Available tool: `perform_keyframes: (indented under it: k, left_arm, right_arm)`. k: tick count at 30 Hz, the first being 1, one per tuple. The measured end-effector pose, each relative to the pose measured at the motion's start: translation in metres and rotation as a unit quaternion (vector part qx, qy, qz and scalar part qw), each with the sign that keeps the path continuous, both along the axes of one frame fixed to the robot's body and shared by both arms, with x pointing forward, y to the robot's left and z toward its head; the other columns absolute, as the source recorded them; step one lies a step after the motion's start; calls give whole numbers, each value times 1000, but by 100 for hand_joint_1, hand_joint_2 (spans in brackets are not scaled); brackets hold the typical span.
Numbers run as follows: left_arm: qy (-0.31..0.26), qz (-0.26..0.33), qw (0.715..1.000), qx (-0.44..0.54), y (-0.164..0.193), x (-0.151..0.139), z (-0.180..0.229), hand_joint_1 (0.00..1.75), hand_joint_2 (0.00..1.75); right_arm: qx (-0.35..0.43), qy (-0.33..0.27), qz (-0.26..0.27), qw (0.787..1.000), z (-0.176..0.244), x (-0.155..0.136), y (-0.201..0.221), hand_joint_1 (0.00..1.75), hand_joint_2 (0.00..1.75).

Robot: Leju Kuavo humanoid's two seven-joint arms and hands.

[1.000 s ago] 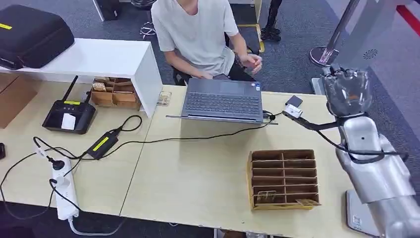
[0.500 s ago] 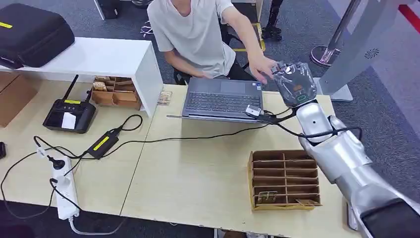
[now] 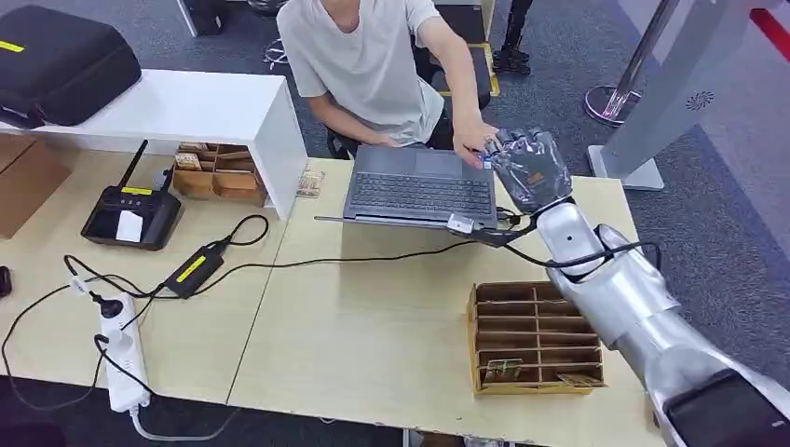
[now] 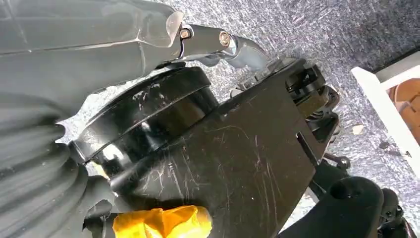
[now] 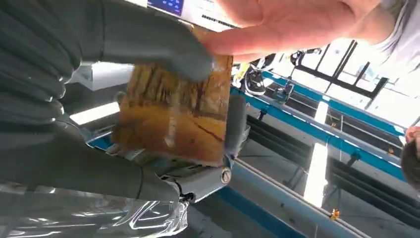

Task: Pass the card to the sensor for recognition and then transmit it.

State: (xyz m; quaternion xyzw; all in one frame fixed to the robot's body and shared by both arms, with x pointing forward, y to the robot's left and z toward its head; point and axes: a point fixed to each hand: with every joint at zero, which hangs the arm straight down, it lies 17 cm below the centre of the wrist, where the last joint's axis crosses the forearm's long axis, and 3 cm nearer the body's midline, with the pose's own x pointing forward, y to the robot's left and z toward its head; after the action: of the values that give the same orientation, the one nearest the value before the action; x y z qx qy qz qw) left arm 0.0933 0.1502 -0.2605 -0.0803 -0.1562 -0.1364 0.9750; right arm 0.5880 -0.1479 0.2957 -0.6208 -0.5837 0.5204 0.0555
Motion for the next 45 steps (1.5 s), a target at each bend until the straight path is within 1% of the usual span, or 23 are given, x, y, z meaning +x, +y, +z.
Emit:
perform_keyframes:
  k: [10, 21, 23, 26, 27, 28, 34, 35, 38, 40, 43, 45]
  left_arm:
    - [7, 3, 1000, 7, 1, 0, -1, 0, 175]
    - [8, 12, 1000, 10, 2, 0, -1, 0, 175]
    - [9, 14, 1000, 10, 2, 0, -1, 0, 175]
    - [10, 19, 1000, 9, 4, 0, -2, 0, 175]
    - [10, 22, 1000, 9, 4, 1, -2, 0, 175]
    - [9, 25, 1000, 8, 5, 1, -2, 0, 175]
    - [11, 41, 999, 9, 7, 2, -2, 0, 175]
    - [11, 41, 999, 10, 7, 2, -2, 0, 0]
    - [12, 47, 999, 11, 8, 2, -2, 0, 0]
    - [13, 53, 998, 14, 9, 3, -3, 0, 0]
    - [13, 64, 998, 23, 6, 3, -3, 0, 0]
    - [14, 69, 997, 25, 5, 3, -2, 0, 0]
  right_arm:
    - [-4, -3, 0, 1000, 2, -2, 1, 0, 175]
    - [8, -25, 2, 1000, 12, -14, -24, 0, 175]
    - [16, -32, 2, 999, 14, -19, -32, 0, 175]
    - [37, -44, 10, 998, 16, -37, -44, 0, 175]
    - [44, -48, 12, 998, 18, -45, -49, 0, 0]
    - [51, -51, 14, 997, 17, -54, -56, 0, 175]
    - [107, -75, 22, 991, 19, -120, -87, 0, 175]
    - [112, -79, 20, 990, 21, -126, -92, 0, 175]
    - [126, -92, 19, 988, 26, -147, -102, 0, 175]
    - [143, -101, 27, 984, 26, -168, -104, 0, 175]
    - [194, -101, 47, 975, 26, -201, -106, 0, 175]
    - [242, -95, 62, 964, 31, -217, -109, 0, 175]
